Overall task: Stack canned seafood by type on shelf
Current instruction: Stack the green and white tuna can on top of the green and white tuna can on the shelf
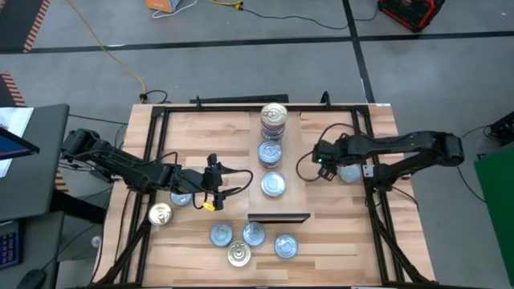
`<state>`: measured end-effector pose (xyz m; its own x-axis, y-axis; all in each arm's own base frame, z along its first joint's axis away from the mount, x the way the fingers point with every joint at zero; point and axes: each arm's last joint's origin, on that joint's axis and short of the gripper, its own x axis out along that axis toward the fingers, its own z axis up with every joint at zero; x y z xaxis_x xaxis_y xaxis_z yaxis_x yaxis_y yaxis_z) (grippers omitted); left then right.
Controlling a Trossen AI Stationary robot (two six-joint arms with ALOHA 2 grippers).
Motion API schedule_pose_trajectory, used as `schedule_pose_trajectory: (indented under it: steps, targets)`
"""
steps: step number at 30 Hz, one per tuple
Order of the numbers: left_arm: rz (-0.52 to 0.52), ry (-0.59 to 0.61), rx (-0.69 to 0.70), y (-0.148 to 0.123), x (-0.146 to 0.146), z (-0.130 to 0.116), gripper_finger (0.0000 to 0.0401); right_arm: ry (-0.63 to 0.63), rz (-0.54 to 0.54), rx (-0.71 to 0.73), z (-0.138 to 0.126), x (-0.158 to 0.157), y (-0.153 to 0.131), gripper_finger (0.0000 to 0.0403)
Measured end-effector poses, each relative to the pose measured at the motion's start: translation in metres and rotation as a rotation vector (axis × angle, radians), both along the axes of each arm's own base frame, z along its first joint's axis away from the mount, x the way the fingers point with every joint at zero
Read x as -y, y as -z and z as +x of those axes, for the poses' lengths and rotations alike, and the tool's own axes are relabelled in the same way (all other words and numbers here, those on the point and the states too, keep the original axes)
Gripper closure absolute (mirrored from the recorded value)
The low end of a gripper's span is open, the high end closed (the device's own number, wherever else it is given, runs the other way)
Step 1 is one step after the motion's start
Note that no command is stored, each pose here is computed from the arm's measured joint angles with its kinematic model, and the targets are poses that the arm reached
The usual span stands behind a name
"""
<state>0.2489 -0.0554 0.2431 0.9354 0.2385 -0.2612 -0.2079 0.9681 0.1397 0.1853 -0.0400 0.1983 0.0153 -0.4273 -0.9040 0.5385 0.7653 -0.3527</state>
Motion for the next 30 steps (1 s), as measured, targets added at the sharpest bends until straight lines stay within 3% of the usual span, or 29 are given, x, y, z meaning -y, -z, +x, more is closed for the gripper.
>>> schedule_pose_trajectory:
  steps: [11,22,30]
  targets:
    - [0.001,0.0,-0.004,0.0,0.0,0.0,0.0143,0.039,0.008,-0.208,0.019,0.008,0.043,0.0211]
    - [0.004,0.0,-0.013,0.001,0.0,0.0,0.0143,-0.007,0.07,-0.191,0.028,-0.002,0.052,0.0334]
    - [0.004,0.0,-0.013,0.001,0.0,0.0,0.0143,-0.042,0.127,-0.123,0.026,-0.029,0.041,0.0357]
